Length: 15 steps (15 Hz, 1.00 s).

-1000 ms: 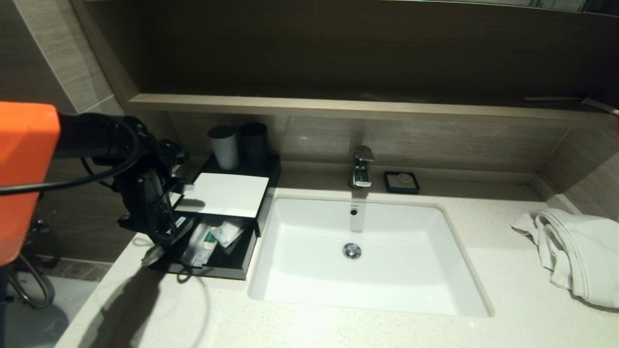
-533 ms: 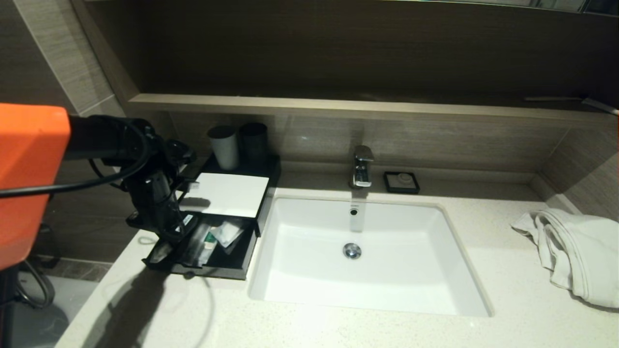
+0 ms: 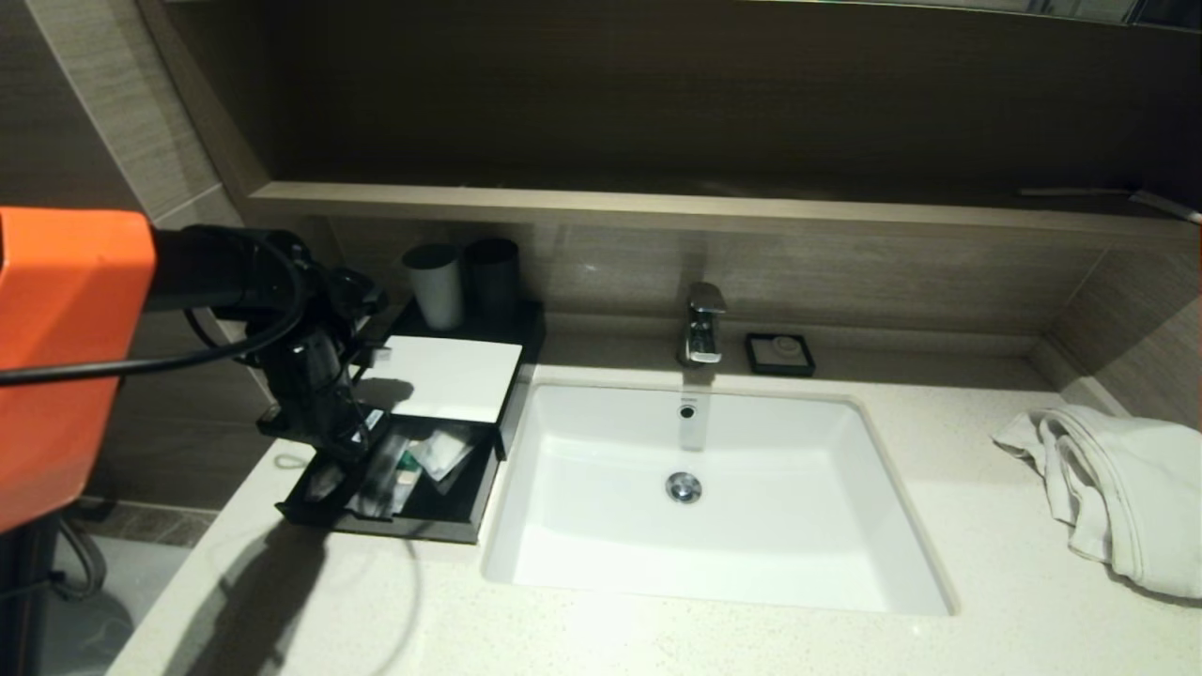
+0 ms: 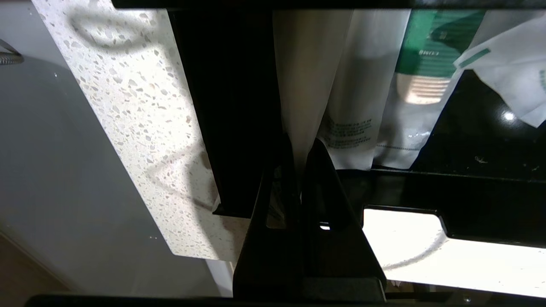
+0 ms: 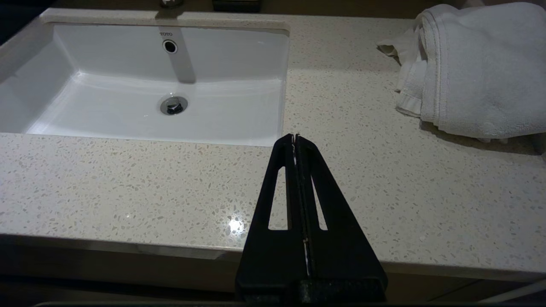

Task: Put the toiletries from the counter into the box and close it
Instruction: Place the bathroom toiletry into the drawer

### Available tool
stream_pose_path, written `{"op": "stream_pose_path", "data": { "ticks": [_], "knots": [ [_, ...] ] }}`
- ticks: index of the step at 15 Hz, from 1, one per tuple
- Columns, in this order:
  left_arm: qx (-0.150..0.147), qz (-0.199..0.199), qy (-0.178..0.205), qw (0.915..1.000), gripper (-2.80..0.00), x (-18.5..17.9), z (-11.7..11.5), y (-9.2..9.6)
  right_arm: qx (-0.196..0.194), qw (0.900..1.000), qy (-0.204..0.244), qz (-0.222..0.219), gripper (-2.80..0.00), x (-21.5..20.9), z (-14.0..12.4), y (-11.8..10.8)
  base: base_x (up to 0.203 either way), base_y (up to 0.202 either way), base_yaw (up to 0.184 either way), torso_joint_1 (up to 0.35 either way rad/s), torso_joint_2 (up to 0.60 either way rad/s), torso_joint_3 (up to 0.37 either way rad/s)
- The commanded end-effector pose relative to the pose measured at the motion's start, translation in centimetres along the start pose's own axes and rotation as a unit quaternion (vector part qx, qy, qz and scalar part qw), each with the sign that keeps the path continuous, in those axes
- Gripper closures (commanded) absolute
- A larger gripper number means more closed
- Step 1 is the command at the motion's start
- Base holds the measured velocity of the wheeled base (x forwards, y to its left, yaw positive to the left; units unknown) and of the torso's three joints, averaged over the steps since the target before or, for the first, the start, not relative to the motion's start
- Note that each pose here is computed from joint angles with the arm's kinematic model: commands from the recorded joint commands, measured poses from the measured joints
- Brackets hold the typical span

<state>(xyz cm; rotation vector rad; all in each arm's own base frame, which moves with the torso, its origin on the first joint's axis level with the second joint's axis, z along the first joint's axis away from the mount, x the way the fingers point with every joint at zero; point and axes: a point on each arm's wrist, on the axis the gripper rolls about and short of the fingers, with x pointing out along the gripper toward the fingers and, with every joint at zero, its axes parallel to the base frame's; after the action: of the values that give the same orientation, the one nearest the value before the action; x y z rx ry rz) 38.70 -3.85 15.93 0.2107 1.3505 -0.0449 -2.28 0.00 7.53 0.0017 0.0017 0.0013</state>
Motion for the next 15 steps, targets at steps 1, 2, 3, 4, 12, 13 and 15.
{"op": "stream_pose_path", "data": {
  "ticks": [1,2,3,4,12,13,15],
  "knots": [
    [0.0,0.0,0.002,1.0,0.0,0.28,0.19,-0.02,0.0,1.0,0.0,0.0,0.0,0.0,0.0,0.0,0.0,0.0,0.0,0.0,0.0,0.0],
    [-0.003,0.001,-0.003,1.0,0.0,0.38,0.33,-0.02,0.0,1.0,0.0,0.001,0.0,0.0,0.0,0.0,0.0,0.0,0.0,0.0,0.0,0.0],
    [-0.005,0.001,-0.006,1.0,0.0,0.47,0.43,-0.02,0.0,1.0,0.0,0.0,0.0,0.0,0.0,0.0,0.0,0.0,0.0,0.0,0.0,0.0],
    [-0.006,0.001,-0.006,1.0,0.0,0.59,0.48,-0.03,0.0,1.0,0.0,0.0,0.0,0.0,0.0,0.0,0.0,0.0,0.0,0.0,0.0,0.0],
    [-0.018,-0.001,-0.031,0.9994,-2.8,0.51,0.94,0.0,0.0,1.0,0.0,0.0,0.0,0.0,0.0,0.0,0.0,0.0,0.0,0.0,0.0,0.0],
    [-0.019,-0.001,-0.032,0.9993,-2.8,0.43,0.93,0.0,0.0,1.0,0.0,0.0,0.0,0.0,0.0,0.0,0.0,0.0,0.0,0.0,0.0,0.0],
    [-0.019,-0.006,-0.034,0.9992,-2.8,0.21,0.86,0.0,0.0,1.0,0.0,0.0,0.0,0.0,0.0,0.0,0.0,0.0,0.0,0.0,0.0,0.0]
  ]
}}
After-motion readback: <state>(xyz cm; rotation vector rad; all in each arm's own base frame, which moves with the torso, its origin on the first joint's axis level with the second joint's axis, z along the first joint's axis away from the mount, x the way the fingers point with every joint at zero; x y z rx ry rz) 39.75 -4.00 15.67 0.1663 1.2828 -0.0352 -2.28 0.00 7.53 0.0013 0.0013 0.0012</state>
